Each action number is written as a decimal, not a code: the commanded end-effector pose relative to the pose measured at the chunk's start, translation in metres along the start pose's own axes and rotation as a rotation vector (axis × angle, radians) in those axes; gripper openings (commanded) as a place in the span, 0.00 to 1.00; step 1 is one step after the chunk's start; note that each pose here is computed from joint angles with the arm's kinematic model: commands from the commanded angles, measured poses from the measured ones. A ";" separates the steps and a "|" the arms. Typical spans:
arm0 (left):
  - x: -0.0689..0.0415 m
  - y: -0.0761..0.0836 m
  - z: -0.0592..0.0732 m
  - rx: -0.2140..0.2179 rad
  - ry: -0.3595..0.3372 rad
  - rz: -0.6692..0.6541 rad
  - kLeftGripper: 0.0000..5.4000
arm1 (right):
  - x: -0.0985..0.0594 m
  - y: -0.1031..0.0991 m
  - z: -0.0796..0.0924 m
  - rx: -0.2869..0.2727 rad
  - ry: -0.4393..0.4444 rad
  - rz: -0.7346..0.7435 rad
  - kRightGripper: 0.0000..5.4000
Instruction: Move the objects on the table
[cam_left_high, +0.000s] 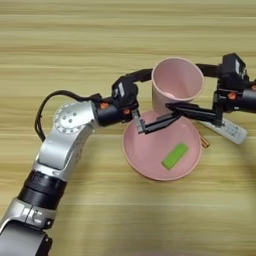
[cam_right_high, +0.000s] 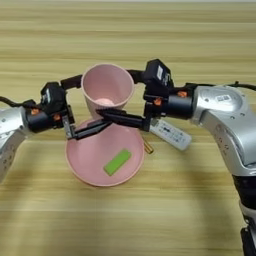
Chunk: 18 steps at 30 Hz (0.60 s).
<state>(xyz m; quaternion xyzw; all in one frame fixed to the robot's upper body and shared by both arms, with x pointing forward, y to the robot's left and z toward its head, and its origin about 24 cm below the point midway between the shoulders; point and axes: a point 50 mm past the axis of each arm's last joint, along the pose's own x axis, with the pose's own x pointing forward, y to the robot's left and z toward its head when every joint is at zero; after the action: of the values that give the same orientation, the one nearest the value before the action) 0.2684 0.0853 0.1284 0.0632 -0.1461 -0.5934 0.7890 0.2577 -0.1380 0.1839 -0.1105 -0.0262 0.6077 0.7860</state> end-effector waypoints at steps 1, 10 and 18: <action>0.000 -0.004 -0.001 -0.004 0.012 -0.032 0.87 | 0.002 0.003 -0.001 0.005 0.008 0.008 0.82; 0.000 -0.005 -0.002 -0.009 0.017 -0.035 0.77 | 0.002 0.003 -0.002 0.007 0.009 0.013 0.82; 0.000 -0.004 -0.003 -0.011 0.016 -0.029 0.76 | 0.002 0.003 -0.004 0.010 0.013 0.015 0.81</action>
<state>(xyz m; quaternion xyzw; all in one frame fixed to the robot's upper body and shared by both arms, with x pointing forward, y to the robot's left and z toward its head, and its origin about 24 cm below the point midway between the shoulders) 0.2673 0.0873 0.1251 0.0658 -0.1381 -0.5946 0.7894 0.2563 -0.1362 0.1798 -0.1067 -0.0190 0.6127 0.7828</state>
